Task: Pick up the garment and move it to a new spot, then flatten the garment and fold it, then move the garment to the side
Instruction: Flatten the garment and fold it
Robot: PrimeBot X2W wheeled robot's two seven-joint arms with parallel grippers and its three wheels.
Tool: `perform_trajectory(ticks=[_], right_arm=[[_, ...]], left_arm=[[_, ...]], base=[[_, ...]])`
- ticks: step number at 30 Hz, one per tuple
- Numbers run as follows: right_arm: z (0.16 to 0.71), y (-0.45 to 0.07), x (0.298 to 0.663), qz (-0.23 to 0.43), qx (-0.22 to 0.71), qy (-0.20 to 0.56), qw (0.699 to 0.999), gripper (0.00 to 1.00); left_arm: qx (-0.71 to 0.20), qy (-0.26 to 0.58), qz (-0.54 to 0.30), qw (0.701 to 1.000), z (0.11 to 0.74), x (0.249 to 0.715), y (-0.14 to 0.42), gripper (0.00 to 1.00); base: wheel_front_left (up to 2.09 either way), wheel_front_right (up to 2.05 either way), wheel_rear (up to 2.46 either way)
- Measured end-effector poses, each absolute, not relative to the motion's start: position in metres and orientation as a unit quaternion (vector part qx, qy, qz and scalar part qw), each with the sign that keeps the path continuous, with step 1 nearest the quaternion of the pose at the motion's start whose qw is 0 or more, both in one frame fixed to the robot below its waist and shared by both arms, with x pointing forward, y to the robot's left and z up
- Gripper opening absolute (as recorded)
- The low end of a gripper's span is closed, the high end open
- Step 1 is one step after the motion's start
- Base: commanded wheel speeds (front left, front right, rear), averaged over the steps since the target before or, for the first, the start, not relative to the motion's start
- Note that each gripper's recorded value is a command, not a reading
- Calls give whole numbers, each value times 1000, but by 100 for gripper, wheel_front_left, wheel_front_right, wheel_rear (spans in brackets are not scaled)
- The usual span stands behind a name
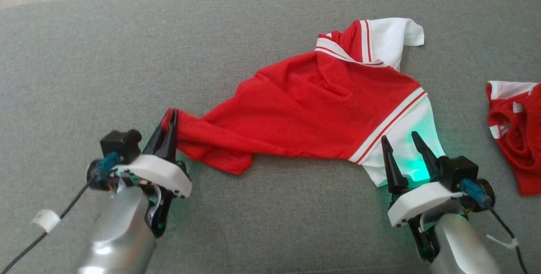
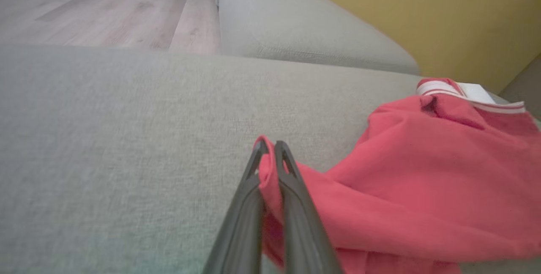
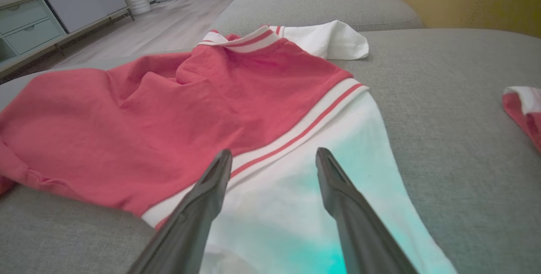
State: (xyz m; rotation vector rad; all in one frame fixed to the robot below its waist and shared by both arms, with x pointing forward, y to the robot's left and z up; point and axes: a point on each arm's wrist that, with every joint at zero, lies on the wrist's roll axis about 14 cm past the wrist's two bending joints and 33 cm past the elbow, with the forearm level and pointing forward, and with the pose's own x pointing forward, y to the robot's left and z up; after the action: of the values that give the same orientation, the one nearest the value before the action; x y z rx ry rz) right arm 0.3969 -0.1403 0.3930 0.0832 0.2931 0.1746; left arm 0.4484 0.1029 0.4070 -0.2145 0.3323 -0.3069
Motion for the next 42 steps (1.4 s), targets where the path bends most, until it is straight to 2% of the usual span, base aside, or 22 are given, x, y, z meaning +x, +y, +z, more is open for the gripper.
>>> perform_trajectory(ticks=[7,11,15,18,20,22,23,24,25,29,31,35,42], right_arm=[[394,-143,395,80,51,145,985,100],[396,-145,393,76,56,144,985,100],[398,-148,391,71,60,142,985,100],[399,-148,389,69,65,141,985,100],[399,-147,389,68,69,141,985,100],[397,-146,386,70,70,144,985,100],[396,-144,384,71,71,147,984,100],[396,-144,384,71,71,147,984,100],[395,-144,383,72,71,148,984,100],[394,-141,383,75,72,149,983,100],[396,-139,385,78,71,147,983,100],[400,-135,388,83,71,141,984,100],[389,-127,377,95,65,165,980,100]], left_arm=[[-70,88,-189,976,455,469,101,0],[-41,-46,-244,968,551,498,79,0],[-26,-175,-301,937,645,493,52,0],[-43,-187,-317,929,655,477,48,0],[-48,-155,-326,931,629,461,50,0],[-64,-101,-325,938,588,441,55,22],[-72,-67,-316,943,562,429,62,40],[-72,-67,-316,943,562,429,62,68],[-79,-30,-305,948,536,416,70,100],[-114,110,-194,968,437,364,127,100],[-121,142,-150,971,413,344,146,100],[-136,110,-95,980,423,348,158,100],[-139,72,-76,985,441,356,151,100]], base=[[0,0,0],[0,0,0],[0,0,0],[0,0,0],[0,0,0],[0,0,0],[0,0,0],[0,0,0],[0,0,0],[0,0,0],[0,0,0],[0,0,0],[0,0,0]])
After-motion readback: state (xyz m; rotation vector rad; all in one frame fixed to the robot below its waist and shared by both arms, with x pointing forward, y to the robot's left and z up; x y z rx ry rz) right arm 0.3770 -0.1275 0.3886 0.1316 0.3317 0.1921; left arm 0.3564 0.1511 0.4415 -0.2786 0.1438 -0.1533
